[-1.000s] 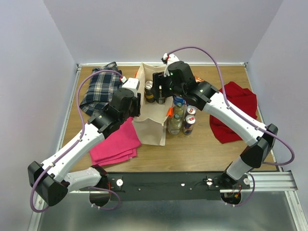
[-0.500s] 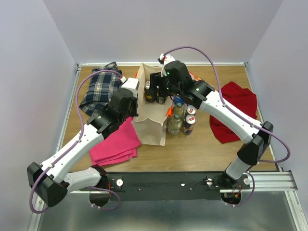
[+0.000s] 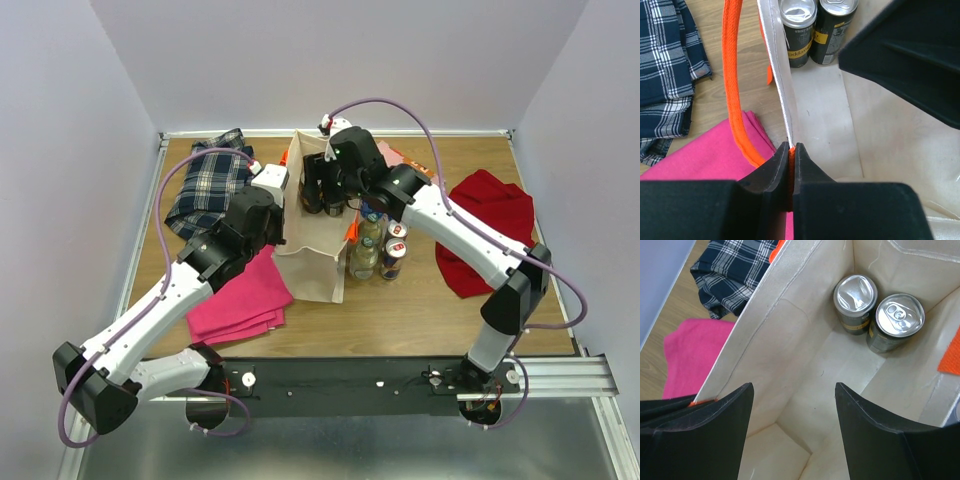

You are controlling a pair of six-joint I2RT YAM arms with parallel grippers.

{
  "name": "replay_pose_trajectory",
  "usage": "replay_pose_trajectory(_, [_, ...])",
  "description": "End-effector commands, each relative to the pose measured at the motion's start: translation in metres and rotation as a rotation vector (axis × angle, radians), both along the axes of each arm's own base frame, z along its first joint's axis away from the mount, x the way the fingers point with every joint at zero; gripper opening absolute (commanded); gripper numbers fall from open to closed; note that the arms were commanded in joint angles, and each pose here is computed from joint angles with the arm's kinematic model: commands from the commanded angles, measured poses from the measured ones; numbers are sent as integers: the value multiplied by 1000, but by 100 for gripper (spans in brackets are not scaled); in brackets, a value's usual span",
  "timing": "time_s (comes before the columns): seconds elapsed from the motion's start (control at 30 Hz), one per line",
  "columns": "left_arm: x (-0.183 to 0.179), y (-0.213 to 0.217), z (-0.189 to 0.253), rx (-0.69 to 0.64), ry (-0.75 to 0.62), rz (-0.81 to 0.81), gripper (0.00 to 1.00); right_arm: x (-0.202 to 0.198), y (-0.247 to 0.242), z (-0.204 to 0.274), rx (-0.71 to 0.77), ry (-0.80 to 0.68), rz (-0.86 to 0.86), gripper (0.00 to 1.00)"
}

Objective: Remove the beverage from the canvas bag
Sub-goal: Take out the drink from the canvas bag.

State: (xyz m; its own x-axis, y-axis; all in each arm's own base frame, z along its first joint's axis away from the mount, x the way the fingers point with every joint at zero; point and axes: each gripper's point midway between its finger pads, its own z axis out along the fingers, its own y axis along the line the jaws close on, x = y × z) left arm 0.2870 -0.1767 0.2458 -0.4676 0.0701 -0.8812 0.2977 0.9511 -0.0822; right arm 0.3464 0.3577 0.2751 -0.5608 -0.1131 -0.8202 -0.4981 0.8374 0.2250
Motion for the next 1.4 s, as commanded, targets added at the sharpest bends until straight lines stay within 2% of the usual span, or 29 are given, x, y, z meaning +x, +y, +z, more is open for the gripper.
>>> replay_pose_trajectory(0.0, [-5,1,11,-20,-38,-28,7,8,-2,-8,-60,7,-9,74])
replay_pose_trajectory(0.53, [-5,1,12,-24,-40,-20,8,44,3,-34,-239,-38,-23,75])
replay_pose_trajectory(0.93, [-5,4,10,-20,-42,-11,13,70,5,-56,-357,-79,-13,83])
replay_pose_trajectory(1.0, [-5,4,11,-19,-43,-13,22,76,4,-56,-359,-82,-16,84])
replay_pose_trajectory(1.03, [-5,5,10,-16,-42,-11,33,78,3,-57,-356,-79,-15,84])
replay_pose_trajectory(1.37, [-8,7,6,-27,-38,-2,46,96,-9,-59,-307,-75,-16,85])
